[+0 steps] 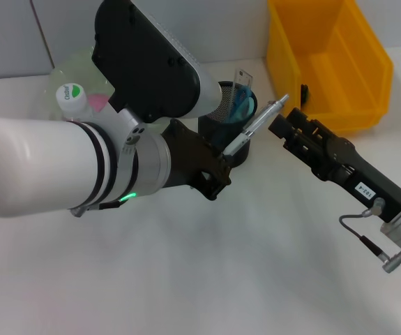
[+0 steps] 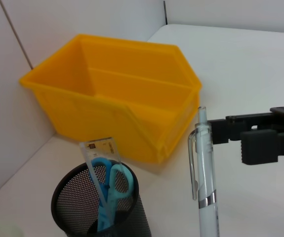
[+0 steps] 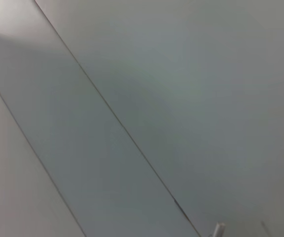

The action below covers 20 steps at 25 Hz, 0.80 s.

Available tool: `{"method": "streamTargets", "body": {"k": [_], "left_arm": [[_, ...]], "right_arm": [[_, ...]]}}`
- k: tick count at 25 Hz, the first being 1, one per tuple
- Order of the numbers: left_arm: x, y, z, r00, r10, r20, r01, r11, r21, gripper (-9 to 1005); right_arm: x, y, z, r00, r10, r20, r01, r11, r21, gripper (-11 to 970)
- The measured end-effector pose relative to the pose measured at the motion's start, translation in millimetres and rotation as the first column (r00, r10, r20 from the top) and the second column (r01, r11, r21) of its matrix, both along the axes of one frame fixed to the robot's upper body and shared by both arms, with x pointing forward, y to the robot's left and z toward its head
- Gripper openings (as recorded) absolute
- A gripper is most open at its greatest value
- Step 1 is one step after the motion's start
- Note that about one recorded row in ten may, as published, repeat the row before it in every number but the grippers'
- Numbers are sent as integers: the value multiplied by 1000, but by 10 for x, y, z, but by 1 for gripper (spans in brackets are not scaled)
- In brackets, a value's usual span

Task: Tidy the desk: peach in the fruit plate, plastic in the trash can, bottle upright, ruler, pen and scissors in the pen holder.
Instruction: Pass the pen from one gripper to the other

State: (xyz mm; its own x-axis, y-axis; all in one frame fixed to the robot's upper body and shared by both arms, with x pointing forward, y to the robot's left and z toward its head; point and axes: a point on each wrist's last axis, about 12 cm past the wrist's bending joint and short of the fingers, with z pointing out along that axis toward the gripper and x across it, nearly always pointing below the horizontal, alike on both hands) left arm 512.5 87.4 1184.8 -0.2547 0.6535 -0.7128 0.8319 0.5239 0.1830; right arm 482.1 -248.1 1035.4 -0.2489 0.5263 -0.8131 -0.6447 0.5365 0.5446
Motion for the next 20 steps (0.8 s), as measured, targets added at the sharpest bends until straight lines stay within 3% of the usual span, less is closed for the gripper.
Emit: {"method": "streamTargets", "body": {"k": [17,20], "left_arm": [[-14,-14,-8,1000,-7,-1,7,1000,2,119],[-20,-20,-7,1000,-10,-1,10,1000,2,118]], "right_arm": [[87,88,20,1000,22,-13,-22,1000,5,721],[87,86,21,1000,22,-15,-22,1000,6,593]]}}
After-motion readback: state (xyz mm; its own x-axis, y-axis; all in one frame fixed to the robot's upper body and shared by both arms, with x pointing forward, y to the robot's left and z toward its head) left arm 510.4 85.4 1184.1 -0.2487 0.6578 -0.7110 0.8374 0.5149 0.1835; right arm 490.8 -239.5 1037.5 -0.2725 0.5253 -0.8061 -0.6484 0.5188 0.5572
